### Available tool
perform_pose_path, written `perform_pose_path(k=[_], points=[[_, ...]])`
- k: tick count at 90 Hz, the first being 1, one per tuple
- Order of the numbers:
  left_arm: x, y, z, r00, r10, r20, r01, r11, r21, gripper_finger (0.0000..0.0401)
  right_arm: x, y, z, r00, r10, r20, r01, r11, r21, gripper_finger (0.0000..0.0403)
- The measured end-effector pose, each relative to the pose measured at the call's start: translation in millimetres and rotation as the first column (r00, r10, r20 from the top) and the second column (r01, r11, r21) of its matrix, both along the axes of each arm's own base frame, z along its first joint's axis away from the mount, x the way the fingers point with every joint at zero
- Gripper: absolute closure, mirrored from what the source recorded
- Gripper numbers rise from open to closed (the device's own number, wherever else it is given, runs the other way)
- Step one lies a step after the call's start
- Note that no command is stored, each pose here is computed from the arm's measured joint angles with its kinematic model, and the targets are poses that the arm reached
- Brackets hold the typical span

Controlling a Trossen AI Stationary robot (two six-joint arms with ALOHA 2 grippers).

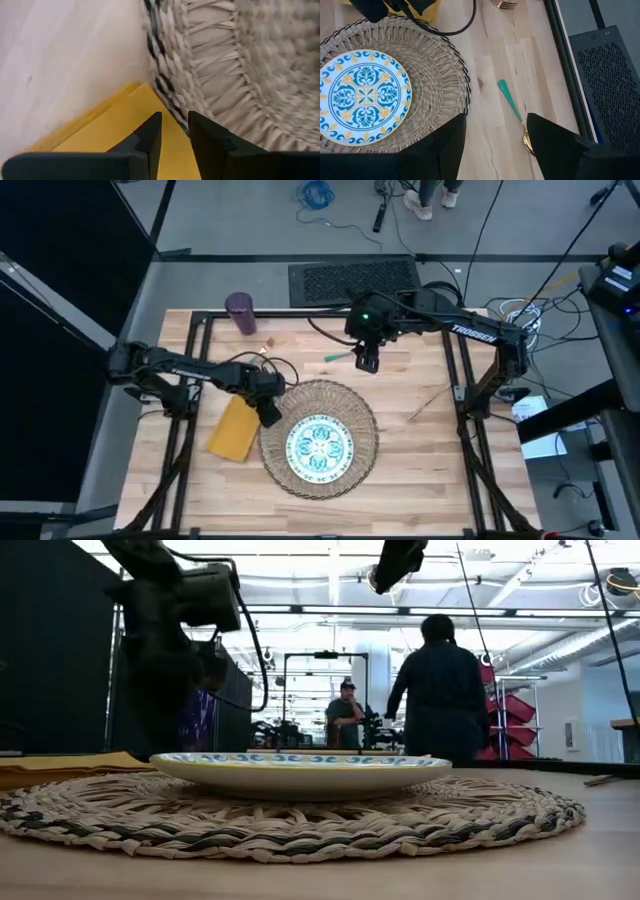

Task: Set table place
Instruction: Fold the yellow table napkin

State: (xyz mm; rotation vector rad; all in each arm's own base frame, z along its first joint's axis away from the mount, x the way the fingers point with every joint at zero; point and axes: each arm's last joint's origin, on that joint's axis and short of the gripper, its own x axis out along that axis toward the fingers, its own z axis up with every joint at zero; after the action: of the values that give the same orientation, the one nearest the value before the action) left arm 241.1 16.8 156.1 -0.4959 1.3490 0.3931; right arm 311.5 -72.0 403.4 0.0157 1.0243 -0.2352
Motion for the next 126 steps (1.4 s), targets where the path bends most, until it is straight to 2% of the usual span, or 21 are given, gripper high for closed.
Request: perform_pose_path(k=[23, 59, 69, 83, 90, 95, 102, 110, 126], points=[[0, 10, -10, 0.998, 0.017, -0.063, -0.015, 0.999, 0.028, 0.0319, 1, 3, 0, 1.000, 0.008, -0.001, -0.008, 1.000, 0.000, 0.0206], [-11, 27, -11, 0.978, 0.125, -0.165, -0.105, 0.987, 0.123, 0.0319, 3, 15, 0, 0.999, 0.049, -0.002, -0.049, 0.999, -0.002, 0.0206], [-8, 27, 3, 0.984, 0.106, -0.141, -0.086, 0.986, 0.140, 0.0319, 3, 14, 0, 0.999, 0.050, -0.003, -0.050, 0.999, -0.010, 0.0206], [-5, 24, 40, 0.990, 0.099, -0.098, -0.072, 0.965, 0.251, 0.0319, 3, 10, 0, 0.999, 0.044, 0.004, -0.044, 0.999, -0.015, 0.0206], [-9, 20, 53, 0.990, 0.094, -0.102, -0.065, 0.966, 0.252, 0.0319, 3, 9, 0, 0.999, 0.039, 0.005, -0.039, 0.999, -0.014, 0.0206], [-14, 14, 55, 0.987, 0.093, -0.132, -0.063, 0.975, 0.211, 0.0319, 3, 9, 0, 0.999, 0.035, 0.004, -0.035, 0.999, -0.012, 0.0206], [-23, 1, 51, 0.975, 0.087, -0.206, -0.052, 0.984, 0.172, 0.0319, 2, 9, 0, 0.999, 0.035, -0.005, -0.035, 0.999, -0.009, 0.0206], [-35, -15, 45, 0.949, 0.086, -0.305, -0.034, 0.985, 0.171, 0.0319, 1, 10, 0, 0.999, 0.035, -0.012, -0.035, 0.999, -0.007, 0.0206], [-53, -47, 32, 0.915, 0.086, -0.395, -0.034, 0.990, 0.136, 0.0319, 1, 10, 0, 0.999, 0.036, -0.012, -0.036, 0.999, -0.007, 0.0206]])
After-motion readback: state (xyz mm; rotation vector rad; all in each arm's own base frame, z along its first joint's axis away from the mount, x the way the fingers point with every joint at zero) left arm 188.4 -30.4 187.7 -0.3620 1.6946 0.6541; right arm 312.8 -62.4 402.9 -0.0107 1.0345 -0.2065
